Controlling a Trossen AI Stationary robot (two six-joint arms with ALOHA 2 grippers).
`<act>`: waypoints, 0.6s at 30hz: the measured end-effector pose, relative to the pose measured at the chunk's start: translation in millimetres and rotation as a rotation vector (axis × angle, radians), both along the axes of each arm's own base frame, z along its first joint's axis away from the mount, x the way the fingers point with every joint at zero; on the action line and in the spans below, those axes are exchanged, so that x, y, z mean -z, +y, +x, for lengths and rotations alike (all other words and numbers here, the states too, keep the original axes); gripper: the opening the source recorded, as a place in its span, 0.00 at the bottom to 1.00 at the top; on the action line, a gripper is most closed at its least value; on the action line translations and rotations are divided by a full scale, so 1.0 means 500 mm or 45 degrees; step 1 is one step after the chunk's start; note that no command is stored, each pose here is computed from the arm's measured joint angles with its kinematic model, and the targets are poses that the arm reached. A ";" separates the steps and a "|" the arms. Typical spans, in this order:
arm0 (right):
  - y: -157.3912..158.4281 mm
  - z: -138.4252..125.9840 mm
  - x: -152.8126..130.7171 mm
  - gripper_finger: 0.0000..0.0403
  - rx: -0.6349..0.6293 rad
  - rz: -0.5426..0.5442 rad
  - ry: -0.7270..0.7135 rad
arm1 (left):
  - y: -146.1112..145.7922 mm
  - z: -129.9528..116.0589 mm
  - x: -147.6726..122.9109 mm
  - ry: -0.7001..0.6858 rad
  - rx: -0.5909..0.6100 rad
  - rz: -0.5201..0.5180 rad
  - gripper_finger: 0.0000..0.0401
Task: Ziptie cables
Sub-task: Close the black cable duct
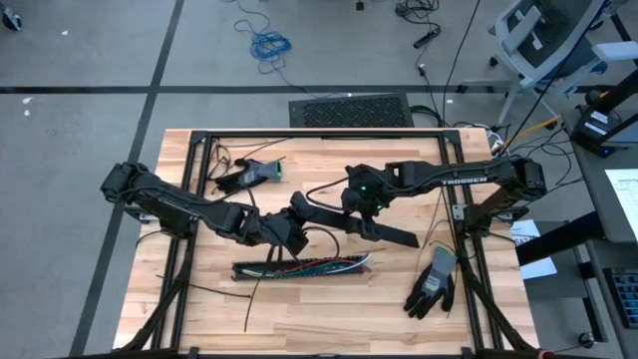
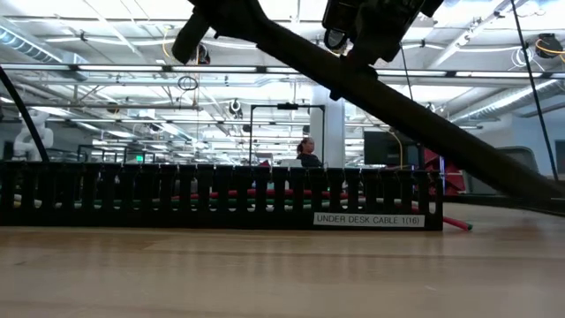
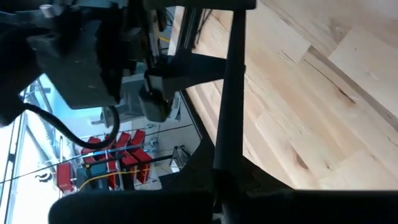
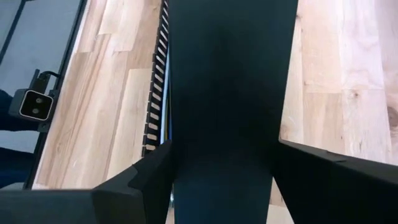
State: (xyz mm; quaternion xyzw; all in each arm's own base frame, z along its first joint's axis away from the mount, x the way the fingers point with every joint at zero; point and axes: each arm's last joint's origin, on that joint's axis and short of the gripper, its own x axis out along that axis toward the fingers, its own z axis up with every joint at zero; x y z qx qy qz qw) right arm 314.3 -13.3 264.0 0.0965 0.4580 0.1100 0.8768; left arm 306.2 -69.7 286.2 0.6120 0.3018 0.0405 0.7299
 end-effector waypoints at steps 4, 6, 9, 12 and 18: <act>0.000 0.000 0.000 0.52 -0.008 -0.005 0.000 | -0.004 -0.002 -0.021 -0.042 0.009 -0.024 0.06; 0.000 -0.001 0.000 0.52 -0.012 -0.004 0.003 | -0.005 0.000 -0.026 -0.068 -0.001 -0.059 0.08; 0.000 -0.005 0.005 0.52 -0.010 -0.004 0.038 | -0.005 -0.003 -0.026 -0.064 0.003 -0.088 0.10; 0.000 -0.010 0.011 0.52 -0.012 -0.007 0.082 | -0.005 -0.005 -0.022 -0.043 -0.002 -0.104 0.10; 0.000 -0.021 0.028 0.52 -0.020 -0.035 0.191 | -0.004 -0.008 -0.030 -0.097 -0.054 -0.198 0.10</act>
